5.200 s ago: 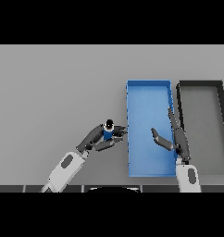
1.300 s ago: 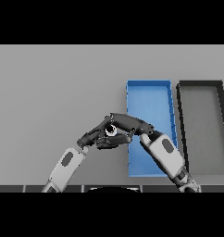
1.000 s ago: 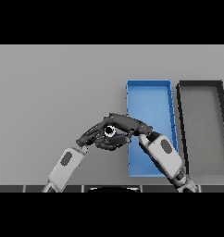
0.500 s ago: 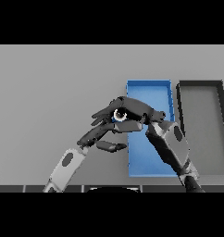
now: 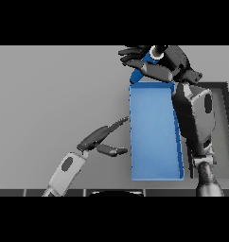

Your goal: Pick up the blue pipe and place it into the blue bin.

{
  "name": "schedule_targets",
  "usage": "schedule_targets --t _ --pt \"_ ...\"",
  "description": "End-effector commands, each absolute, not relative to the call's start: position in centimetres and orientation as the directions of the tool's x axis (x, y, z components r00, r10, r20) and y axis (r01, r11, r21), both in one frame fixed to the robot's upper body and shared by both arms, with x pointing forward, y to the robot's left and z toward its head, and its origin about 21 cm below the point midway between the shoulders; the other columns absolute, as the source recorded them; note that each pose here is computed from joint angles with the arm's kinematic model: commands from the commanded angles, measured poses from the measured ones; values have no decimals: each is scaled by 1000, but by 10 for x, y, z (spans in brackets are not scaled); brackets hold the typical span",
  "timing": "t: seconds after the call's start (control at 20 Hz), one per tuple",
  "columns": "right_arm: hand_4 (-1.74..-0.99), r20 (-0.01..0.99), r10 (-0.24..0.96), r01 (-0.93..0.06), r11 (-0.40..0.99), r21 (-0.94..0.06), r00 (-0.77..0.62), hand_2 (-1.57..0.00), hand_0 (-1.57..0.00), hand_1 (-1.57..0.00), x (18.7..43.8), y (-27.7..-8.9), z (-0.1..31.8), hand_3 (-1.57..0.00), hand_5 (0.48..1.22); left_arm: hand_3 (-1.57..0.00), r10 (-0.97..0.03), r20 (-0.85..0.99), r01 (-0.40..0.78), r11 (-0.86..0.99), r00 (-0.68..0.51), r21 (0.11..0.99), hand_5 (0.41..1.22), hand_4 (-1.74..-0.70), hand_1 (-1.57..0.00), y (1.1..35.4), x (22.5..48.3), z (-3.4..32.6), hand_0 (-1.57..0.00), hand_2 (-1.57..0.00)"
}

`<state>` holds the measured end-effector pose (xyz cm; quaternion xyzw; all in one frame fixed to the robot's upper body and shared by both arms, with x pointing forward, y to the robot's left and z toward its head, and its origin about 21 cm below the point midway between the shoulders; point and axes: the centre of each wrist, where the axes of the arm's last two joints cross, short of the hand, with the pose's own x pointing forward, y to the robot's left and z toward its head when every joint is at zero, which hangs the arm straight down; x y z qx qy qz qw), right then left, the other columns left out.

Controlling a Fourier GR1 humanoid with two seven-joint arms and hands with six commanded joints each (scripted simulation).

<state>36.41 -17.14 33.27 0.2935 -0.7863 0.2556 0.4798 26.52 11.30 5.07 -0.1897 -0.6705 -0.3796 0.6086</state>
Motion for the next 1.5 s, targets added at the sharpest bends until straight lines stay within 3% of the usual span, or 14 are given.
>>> schedule_targets --t 0.0,0.15,0.25,0.4,0.7,1.0,1.05,1.25,1.3,1.35,1.45 --pt "-1741 913 -198 -681 725 -108 -356 -1571 -1571 -1571 373 -182 329 -1571 1221 0 -213 958 714 640 -189 283 415 -890 0 113 265 48 0 0" --pt "-1741 931 -122 -595 796 -116 -344 -1571 -1571 -1571 391 -210 313 -1571 1221 1 -229 952 707 638 -203 304 412 -877 1 116 269 47 1 1" --pt "-1741 958 -106 -554 830 -62 -265 -1571 -1571 -1571 399 -228 290 -1571 1221 1 -228 950 707 635 -213 311 415 -871 1 114 269 48 1 1" --pt "-1741 981 -72 -513 858 -31 -180 -1571 -1571 -1571 397 -248 253 -1571 1221 1 -228 951 708 635 -210 309 419 -865 1 115 270 48 1 1" --pt "-1741 1000 -1 -418 908 12 27 -1571 -1571 -1571 372 -268 192 -1571 1221 1 -226 958 712 642 -179 284 425 -879 1 113 265 43 1 1" --pt "-1741 969 87 -280 960 -19 232 -1571 -1571 -1571 353 -268 149 -1521 1221 1 -202 961 721 635 -191 277 422 -888 1 113 263 45 1 1" --pt "-1741 962 100 -265 964 -30 256 -1571 -1571 -1571 351 -268 141 -1255 1221 1 -202 960 718 638 -194 279 420 -887 1 114 263 46 1 1" --pt "-1741 902 203 -222 967 -124 381 -1571 -1571 -1548 350 -266 111 -847 1221 1 -208 959 711 644 -192 282 421 -883 1 115 261 46 1 1" --pt "-1678 880 223 -225 965 -137 420 -1339 -1465 -1336 352 -264 103 -788 1221 1 -209 958 711 642 -199 287 421 -882 1 114 260 47 1 1" --pt "-1592 856 244 -219 963 -158 456 -1071 -1172 -1069 355 -268 98 -630 1221 1 -211 957 711 641 -198 289 422 -881 1 116 258 45 1 1" --pt "-1413 817 280 -237 954 -181 504 -685 -750 -684 361 -265 95 -403 1221 1 -215 956 713 638 -197 291 425 -878 1 116 258 47 1 1"
